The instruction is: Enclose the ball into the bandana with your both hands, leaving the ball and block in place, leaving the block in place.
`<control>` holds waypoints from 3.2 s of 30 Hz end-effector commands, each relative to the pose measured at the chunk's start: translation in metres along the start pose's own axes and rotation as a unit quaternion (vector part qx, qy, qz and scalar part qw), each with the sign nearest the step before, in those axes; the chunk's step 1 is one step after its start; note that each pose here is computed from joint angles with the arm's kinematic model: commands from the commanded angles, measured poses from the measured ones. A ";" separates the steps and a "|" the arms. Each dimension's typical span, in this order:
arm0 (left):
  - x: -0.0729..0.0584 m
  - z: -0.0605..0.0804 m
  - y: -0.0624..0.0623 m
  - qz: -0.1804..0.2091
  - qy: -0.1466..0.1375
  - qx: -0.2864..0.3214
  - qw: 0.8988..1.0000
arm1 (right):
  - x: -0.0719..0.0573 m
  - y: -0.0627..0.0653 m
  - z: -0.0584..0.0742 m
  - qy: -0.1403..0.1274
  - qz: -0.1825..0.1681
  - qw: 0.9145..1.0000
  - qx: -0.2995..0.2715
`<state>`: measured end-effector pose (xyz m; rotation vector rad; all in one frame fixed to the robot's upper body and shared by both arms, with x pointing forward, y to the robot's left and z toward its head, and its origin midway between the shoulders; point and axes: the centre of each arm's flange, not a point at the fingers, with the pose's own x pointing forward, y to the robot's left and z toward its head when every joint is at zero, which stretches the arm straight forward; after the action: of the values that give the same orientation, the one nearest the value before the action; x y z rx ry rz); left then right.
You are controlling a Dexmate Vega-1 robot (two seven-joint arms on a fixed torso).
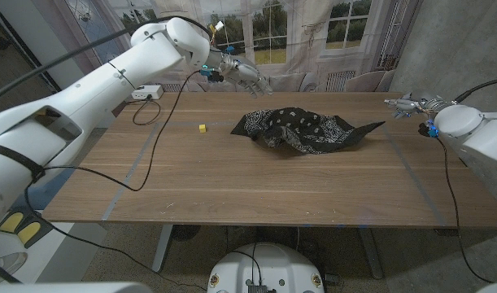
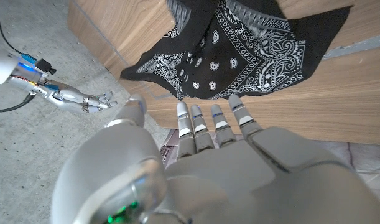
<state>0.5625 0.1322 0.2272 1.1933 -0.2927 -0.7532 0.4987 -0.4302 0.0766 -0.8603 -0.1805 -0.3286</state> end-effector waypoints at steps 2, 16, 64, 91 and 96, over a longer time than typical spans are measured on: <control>-0.005 -0.002 -0.005 0.006 -0.036 -0.023 0.999 | -0.006 -0.003 -0.031 -0.072 0.013 0.991 0.112; 0.000 0.006 -0.027 0.182 0.048 0.084 0.978 | -0.016 0.004 -0.049 -0.131 -0.014 0.975 0.181; 0.131 -0.003 -0.060 0.106 0.094 0.176 0.974 | -0.036 0.014 -0.063 -0.168 -0.038 0.960 0.222; 0.194 -0.005 -0.087 0.101 0.081 0.212 0.969 | -0.032 0.020 -0.071 -0.156 -0.038 0.961 0.227; 0.203 -0.010 -0.093 0.081 0.085 0.208 0.971 | -0.029 0.021 -0.072 -0.153 -0.037 0.960 0.230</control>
<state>0.6683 0.0023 0.1188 1.5672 -0.4410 -0.4097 0.4757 -0.4642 0.0097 -0.4481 -0.5670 -0.2032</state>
